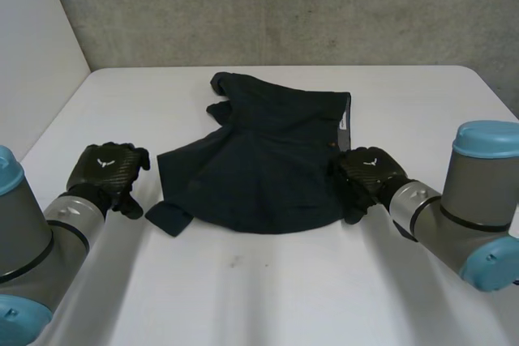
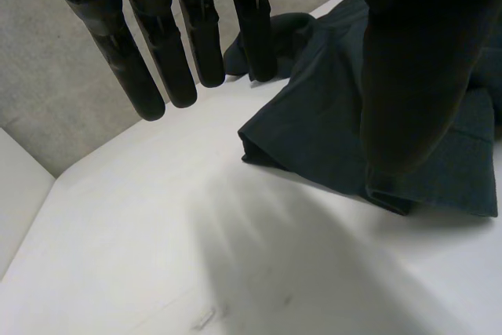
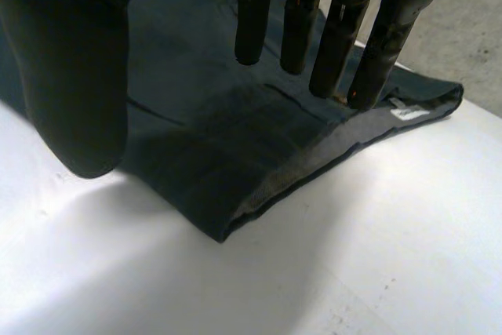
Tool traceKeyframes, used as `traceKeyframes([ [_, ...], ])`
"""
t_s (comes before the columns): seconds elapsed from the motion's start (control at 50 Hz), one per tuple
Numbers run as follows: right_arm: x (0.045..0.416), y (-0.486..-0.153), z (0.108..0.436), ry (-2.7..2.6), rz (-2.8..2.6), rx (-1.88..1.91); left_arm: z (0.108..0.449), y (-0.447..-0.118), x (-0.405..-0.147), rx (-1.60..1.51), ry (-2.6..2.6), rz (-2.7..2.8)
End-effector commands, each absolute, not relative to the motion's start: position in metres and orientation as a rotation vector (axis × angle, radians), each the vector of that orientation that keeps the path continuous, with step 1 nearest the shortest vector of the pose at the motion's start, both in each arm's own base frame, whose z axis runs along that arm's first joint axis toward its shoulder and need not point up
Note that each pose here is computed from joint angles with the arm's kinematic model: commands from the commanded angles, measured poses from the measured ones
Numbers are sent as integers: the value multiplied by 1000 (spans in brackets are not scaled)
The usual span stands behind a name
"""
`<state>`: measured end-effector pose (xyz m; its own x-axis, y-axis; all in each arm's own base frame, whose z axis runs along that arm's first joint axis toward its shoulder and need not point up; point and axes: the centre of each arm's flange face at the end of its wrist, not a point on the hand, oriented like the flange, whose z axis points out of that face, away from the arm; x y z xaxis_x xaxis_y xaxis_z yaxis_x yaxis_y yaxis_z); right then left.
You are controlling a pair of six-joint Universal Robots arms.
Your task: Fold the shorts.
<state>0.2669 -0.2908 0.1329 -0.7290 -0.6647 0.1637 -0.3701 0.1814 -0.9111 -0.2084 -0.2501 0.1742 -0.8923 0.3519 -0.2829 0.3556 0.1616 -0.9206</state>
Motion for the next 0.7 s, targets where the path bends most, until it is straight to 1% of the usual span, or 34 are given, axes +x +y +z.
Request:
traceKeyframes([
  [0.02,270,-305,117,2215,-1558,-1059,174,-253,-205,691,2408,-1897],
  [0.22,274,-317,111,2212,-1567,-1084,173,-252,-206,690,2415,-1896],
  [0.38,276,-321,130,2172,-1622,-1053,174,-249,-208,708,2419,-1897],
  [0.48,274,-317,142,2164,-1648,-1041,175,-244,-211,727,2454,-1865],
  [0.58,269,-309,156,2156,-1674,-1028,174,-225,-223,758,2614,-1778],
  [0.7,263,-297,163,2171,-1662,-1025,173,-215,-225,692,2762,-1680],
])
